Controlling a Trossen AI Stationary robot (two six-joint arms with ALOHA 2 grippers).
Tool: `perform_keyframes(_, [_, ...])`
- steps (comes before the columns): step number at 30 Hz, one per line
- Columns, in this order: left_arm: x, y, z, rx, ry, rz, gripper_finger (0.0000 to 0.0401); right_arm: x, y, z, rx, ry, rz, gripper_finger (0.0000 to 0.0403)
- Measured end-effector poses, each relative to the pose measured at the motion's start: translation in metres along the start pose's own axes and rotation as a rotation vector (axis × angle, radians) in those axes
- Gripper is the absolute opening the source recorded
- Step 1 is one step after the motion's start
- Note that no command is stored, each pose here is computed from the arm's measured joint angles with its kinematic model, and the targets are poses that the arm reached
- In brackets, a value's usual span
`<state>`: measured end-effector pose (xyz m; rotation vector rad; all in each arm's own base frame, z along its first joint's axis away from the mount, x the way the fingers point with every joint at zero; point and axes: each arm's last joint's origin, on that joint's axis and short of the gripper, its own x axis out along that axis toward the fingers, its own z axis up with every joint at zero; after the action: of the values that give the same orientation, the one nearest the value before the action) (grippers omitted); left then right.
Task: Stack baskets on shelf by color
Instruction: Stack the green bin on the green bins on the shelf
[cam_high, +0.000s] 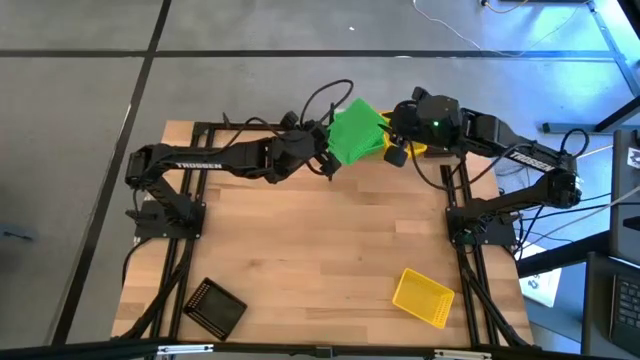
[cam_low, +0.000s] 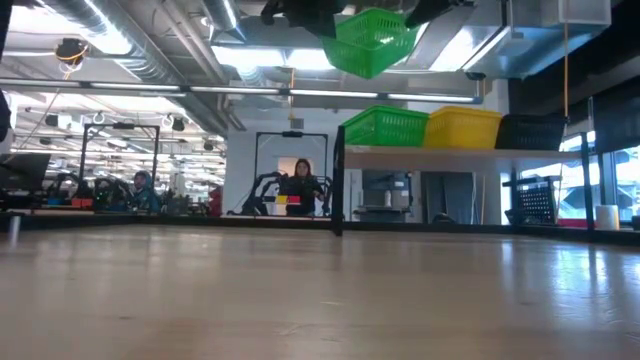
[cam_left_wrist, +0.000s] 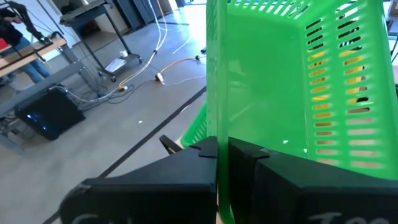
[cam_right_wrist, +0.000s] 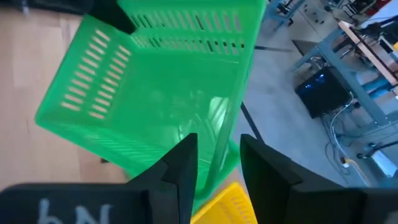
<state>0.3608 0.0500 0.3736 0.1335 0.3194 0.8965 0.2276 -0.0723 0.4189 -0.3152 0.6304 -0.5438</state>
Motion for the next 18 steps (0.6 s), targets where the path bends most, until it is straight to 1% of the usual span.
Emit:
perform_keyframes(4, [-0.002,-0.002,0.000,0.004,0.000,-0.007,0.0000,0.008,0.003,0.001,-0.028,0.014,0.003,0.0122])
perform_keyframes(6, [-0.003,-0.003,0.000,0.005,0.000,-0.010,0.0000,0.012,0.005,0.001,-0.031,0.021,0.006,0.0116])
perform_keyframes(8, [-0.003,-0.003,0.000,0.006,0.001,-0.009,0.0000,0.016,0.006,0.001,-0.035,0.031,0.006,0.0095])
perform_keyframes(12, [-0.003,-0.003,-0.001,0.005,0.002,-0.011,0.0000,0.021,0.008,0.001,-0.039,0.047,-0.004,0.0024])
perform_keyframes(13, [-0.003,-0.003,-0.001,0.005,0.002,-0.012,0.0000,0.022,0.008,0.001,-0.041,0.047,-0.006,0.0014])
perform_keyframes(18, [-0.003,-0.003,-0.001,-0.014,0.003,-0.014,0.0010,0.023,0.008,0.001,-0.044,0.048,-0.004,0.0006])
